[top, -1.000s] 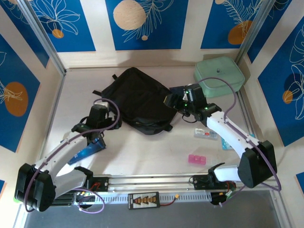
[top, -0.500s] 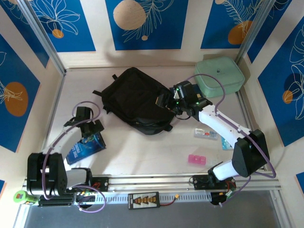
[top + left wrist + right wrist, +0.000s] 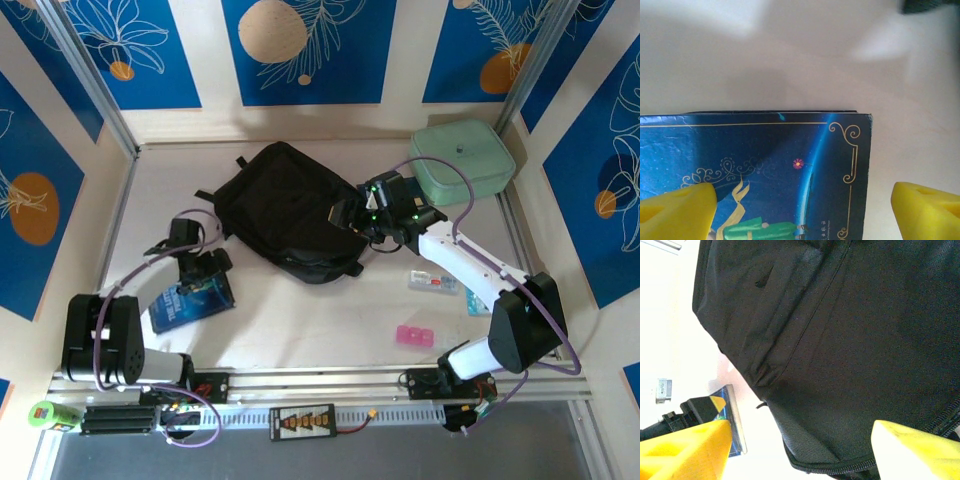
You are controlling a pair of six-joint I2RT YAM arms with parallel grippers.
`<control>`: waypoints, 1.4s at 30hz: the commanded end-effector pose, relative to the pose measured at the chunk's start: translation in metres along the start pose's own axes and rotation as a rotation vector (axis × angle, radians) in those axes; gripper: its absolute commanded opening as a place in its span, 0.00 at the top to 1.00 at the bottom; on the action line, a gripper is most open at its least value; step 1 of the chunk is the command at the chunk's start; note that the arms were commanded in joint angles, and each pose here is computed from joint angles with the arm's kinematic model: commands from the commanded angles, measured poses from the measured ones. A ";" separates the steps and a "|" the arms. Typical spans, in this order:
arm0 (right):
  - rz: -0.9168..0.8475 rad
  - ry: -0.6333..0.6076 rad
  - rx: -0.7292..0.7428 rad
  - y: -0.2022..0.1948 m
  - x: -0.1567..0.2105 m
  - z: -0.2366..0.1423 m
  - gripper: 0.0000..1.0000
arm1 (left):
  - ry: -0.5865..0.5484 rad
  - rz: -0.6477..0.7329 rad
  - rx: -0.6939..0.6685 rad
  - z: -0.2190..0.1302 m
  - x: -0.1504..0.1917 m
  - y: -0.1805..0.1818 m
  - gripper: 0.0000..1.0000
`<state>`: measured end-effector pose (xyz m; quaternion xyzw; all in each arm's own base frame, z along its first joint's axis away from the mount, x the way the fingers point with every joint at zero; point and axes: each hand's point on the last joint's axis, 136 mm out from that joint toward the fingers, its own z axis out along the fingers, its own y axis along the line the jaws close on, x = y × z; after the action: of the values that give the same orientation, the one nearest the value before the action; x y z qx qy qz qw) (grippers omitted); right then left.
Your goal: Pack books, pencil case, and school supplies into a backpack
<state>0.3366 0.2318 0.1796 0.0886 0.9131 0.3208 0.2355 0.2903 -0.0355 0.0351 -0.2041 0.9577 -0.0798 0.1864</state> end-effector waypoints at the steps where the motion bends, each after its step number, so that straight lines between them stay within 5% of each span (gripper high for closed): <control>1: -0.003 0.016 -0.027 0.008 0.001 -0.002 0.26 | 0.093 0.052 0.115 0.004 0.029 -0.039 0.11; 8: -0.017 0.032 -0.036 0.014 0.003 0.003 0.26 | 0.183 0.190 0.186 -0.001 0.084 -0.096 0.13; 13: -0.052 0.057 -0.046 0.023 0.009 0.008 0.25 | 0.142 0.209 0.173 -0.022 0.078 -0.101 0.12; 21: -0.293 0.214 -0.082 0.070 0.047 0.035 0.30 | 0.043 -0.047 0.094 -0.054 0.038 -0.044 0.08; 29: -0.569 0.388 -0.072 0.123 0.116 0.102 0.42 | -0.009 -0.314 0.028 -0.064 0.044 0.014 0.09; 42: -0.722 0.520 0.043 0.115 0.168 0.188 0.55 | -0.015 -0.418 -0.038 -0.052 0.072 0.048 0.11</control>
<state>0.2837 0.4809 0.0675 -0.3042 0.9182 0.2301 0.1070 0.1972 -0.0250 0.0540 -0.3815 0.9019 -0.1067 0.1724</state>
